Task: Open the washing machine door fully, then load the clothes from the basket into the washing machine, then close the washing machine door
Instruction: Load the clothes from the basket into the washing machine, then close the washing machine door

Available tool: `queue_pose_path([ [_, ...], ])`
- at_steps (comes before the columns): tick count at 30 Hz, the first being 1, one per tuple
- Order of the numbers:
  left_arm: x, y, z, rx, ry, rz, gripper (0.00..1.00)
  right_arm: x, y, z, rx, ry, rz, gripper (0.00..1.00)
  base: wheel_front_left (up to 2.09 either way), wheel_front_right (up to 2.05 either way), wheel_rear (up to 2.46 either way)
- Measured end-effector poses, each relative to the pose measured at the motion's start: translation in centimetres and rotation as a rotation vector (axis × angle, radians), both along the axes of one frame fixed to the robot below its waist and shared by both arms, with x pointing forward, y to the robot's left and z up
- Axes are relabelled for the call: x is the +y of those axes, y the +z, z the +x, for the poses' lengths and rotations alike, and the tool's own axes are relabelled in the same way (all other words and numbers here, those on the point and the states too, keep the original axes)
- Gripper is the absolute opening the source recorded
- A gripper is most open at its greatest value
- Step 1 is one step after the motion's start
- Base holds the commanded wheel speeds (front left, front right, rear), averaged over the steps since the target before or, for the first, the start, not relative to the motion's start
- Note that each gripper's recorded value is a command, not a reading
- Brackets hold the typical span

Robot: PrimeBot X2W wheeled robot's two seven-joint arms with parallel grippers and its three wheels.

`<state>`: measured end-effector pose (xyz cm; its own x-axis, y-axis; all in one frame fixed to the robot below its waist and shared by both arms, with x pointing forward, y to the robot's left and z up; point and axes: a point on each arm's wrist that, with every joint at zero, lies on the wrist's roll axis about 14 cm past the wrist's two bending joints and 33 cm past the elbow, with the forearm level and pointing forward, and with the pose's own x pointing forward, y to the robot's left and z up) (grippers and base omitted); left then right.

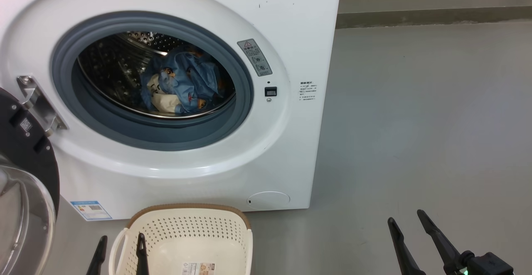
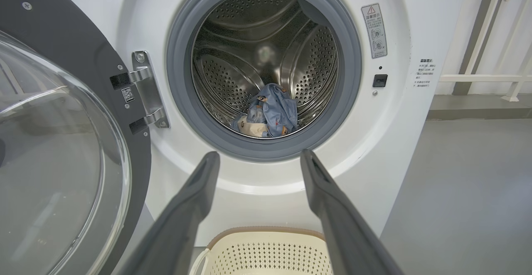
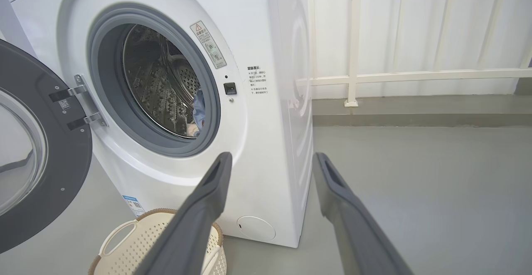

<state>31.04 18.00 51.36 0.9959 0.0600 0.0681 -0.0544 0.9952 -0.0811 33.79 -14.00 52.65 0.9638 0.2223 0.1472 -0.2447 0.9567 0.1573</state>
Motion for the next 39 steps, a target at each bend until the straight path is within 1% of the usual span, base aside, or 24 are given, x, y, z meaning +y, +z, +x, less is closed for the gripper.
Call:
queue_pose_path([
  [9,-0.07,-0.05,0.10,0.001,-0.009,0.001,1.00,-0.26,-0.14,-0.15,0.005,-0.013,0.006,1.00,0.00,0.00,0.00],
  [13,-0.06,-0.08,0.14,0.002,-0.009,0.002,1.00,-0.28,-0.19,-0.14,0.003,-0.014,-0.015,1.00,0.00,0.00,0.00],
  [19,-0.01,-0.14,0.17,0.004,-0.006,0.000,1.00,-0.31,-0.29,-0.07,0.006,-0.015,-0.016,1.00,0.00,0.00,0.00],
  [26,0.01,-0.08,0.17,0.000,-0.005,0.018,1.00,-0.38,-0.30,-0.03,0.006,-0.017,-0.017,1.00,-0.15,0.15,0.00],
  [32,-0.10,-0.18,0.21,0.003,-0.012,0.021,1.00,-0.43,-0.33,-0.03,0.007,-0.019,-0.018,1.00,-0.94,0.94,0.00],
  [39,-0.18,-0.36,0.16,0.008,-0.018,0.019,1.00,-0.44,-0.38,0.07,0.009,-0.019,-0.018,1.00,-1.72,1.72,0.00],
])
